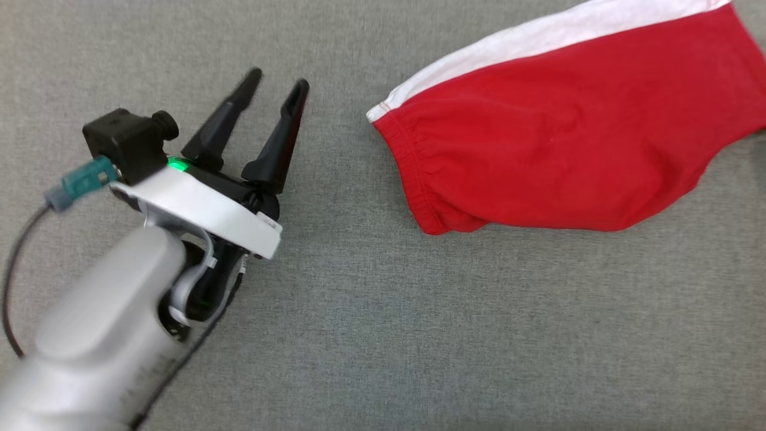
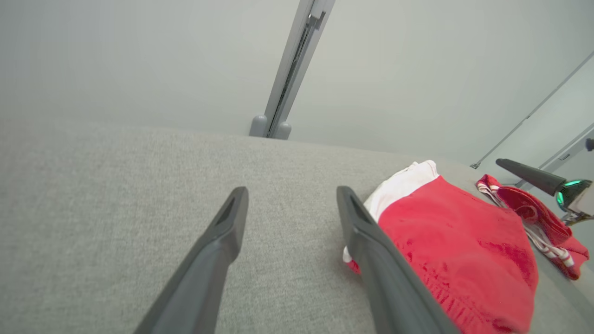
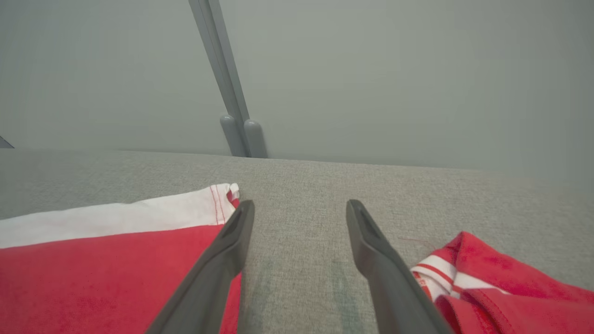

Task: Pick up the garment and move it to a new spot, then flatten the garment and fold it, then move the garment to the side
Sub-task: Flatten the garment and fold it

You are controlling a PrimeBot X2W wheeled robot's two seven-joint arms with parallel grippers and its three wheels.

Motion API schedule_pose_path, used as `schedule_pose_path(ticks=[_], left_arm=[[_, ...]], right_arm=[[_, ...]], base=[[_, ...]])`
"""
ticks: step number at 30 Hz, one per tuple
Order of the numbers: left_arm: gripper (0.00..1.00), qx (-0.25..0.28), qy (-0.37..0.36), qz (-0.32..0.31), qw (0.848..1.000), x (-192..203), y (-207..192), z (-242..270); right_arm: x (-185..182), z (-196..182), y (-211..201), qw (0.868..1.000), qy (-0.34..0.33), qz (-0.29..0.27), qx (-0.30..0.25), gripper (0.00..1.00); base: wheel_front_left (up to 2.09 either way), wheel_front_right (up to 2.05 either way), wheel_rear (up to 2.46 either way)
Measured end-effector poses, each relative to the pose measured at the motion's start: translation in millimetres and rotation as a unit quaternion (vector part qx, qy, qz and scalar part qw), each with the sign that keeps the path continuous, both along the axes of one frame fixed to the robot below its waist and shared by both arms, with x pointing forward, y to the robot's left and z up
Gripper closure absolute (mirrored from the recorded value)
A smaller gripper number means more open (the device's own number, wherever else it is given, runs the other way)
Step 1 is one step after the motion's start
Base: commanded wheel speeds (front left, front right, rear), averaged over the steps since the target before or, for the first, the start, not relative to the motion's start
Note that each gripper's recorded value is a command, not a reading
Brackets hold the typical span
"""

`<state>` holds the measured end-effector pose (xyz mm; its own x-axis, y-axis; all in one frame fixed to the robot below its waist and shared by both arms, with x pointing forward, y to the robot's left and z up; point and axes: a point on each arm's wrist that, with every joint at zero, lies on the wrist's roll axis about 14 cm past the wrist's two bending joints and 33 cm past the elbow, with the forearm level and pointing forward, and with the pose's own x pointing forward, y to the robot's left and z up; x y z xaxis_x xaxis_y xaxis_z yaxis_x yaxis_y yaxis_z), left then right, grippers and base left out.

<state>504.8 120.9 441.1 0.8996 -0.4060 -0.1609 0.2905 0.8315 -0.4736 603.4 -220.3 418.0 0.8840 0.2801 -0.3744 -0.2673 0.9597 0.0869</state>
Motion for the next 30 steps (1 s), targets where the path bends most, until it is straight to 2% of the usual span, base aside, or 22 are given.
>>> schedule_pose_path(ticks=[3,6,9,12,19,25,26,27,28,30], left_arm=[[0.0,0.069,-0.071,0.06,0.993,-8.0,7.9,22.7],[0.0,0.109,-0.096,0.099,0.984,-36.2,2.9,26.7],[0.0,0.143,-0.121,0.123,0.975,-54.0,0.7,34.3],[0.0,0.152,-0.125,0.138,0.971,-69.0,-2.1,35.9],[0.0,0.158,-0.128,0.152,0.967,-81.9,-0.2,38.9],[0.0,0.167,-0.132,0.154,0.965,-81.4,4.3,39.3],[0.0,0.167,-0.133,0.153,0.965,-81.6,4.6,39.2],[0.0,0.169,-0.132,0.154,0.965,-82.1,5.2,38.7],[0.0,0.168,-0.131,0.154,0.965,-82.9,5.7,37.7],[0.0,0.171,-0.13,0.155,0.964,-83.1,6.9,36.7]], right_arm=[[-22.5,-6.9,-6.5,0.999,0.031,-0.008,0.003,0.0],[-27.0,1.4,-3.0,0.999,0.025,-0.013,0.015,0.0],[-29.1,-8.6,9.3,0.998,0.049,-0.014,0.027,0.0],[-26.7,-21.7,23.6,0.997,0.08,-0.004,0.015,0.0],[-9.5,-47.8,40.6,0.99,0.125,0.021,-0.063,0.0],[-9.6,-69.9,54.7,0.983,0.165,0.027,-0.075,0.0],[-10.7,-71.8,55.6,0.982,0.171,0.028,-0.076,0.47],[-12.5,-74.2,56.1,0.981,0.177,0.026,-0.073,0.8],[-13.7,-75.0,57.1,0.98,0.181,0.027,-0.072,1.0],[-15.1,-75.1,59.1,0.98,0.184,0.03,-0.07,1.0]], base=[[0.0,0.0,0.0],[0.0,0.0,0.0],[0.0,0.0,0.0],[0.0,0.0,0.0],[0.0,0.0,0.0],[0.0,0.0,0.0],[0.0,0.0,0.0],[0.0,0.0,0.0],[0.0,0.0,0.0],[0.0,0.0,0.0]])
